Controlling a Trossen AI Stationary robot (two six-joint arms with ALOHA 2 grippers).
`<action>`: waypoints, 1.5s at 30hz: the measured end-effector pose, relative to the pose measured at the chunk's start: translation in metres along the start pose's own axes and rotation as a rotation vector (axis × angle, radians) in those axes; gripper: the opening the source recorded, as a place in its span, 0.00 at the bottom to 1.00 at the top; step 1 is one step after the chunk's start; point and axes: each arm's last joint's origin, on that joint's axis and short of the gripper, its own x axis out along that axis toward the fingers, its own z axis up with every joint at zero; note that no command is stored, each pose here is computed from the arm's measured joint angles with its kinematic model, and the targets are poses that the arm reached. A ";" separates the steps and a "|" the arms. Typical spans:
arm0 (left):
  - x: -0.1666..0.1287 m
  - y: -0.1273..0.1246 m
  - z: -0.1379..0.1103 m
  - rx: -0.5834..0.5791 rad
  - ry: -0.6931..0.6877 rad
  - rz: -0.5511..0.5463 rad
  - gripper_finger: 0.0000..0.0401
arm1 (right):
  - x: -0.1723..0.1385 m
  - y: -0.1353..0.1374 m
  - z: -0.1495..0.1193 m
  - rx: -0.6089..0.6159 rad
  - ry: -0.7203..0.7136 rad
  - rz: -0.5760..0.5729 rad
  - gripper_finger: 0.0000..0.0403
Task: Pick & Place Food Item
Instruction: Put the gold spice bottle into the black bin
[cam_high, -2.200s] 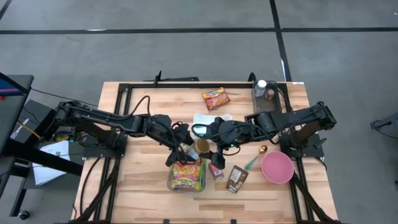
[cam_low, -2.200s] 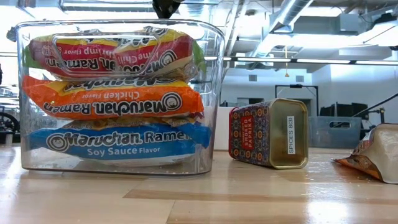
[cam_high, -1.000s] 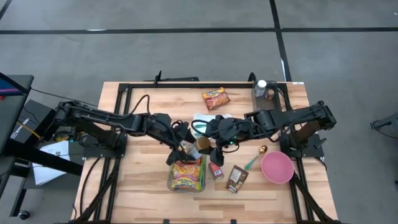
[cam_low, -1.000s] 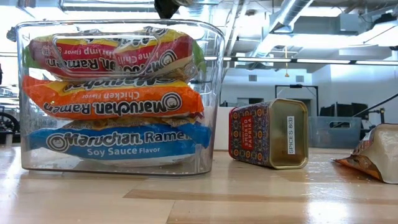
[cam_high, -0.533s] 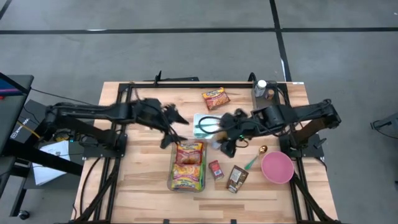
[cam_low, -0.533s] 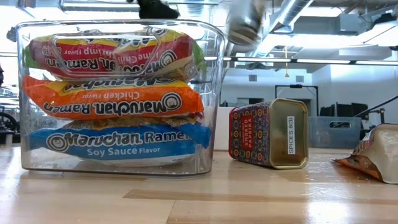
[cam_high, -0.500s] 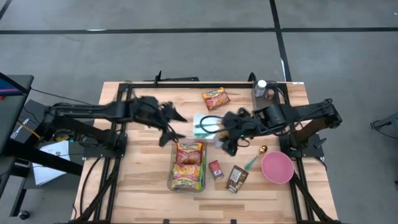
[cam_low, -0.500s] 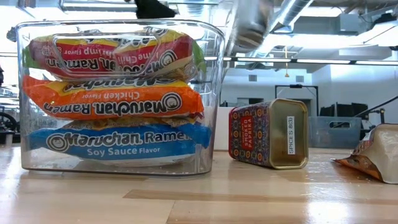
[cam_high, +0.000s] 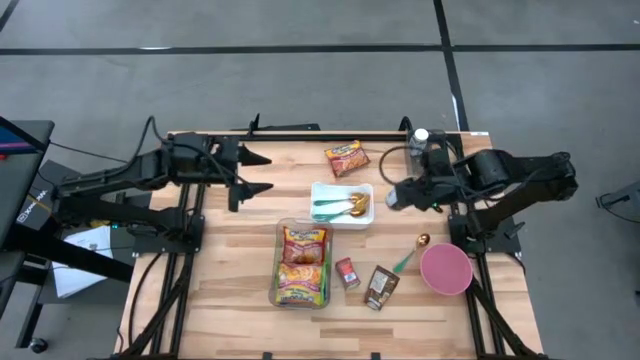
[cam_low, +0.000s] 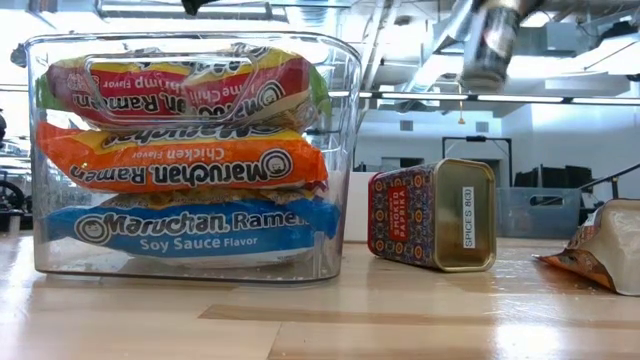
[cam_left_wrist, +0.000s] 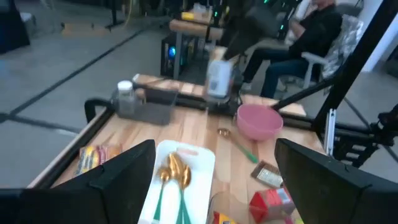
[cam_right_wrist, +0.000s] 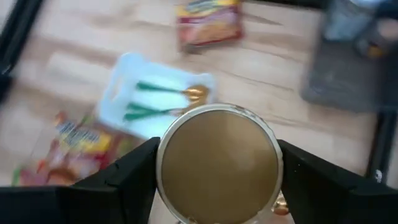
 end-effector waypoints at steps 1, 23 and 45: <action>0.000 0.000 0.001 0.000 -0.010 -0.003 0.81 | 0.004 -0.007 0.000 0.035 -0.002 -0.022 0.67; -0.001 0.000 -0.002 0.024 0.017 -0.003 0.81 | 0.073 -0.088 0.071 0.305 -0.009 -0.363 0.67; -0.003 0.021 0.002 -0.002 -0.010 0.113 0.81 | 0.146 -0.128 0.116 0.290 0.000 -0.503 0.67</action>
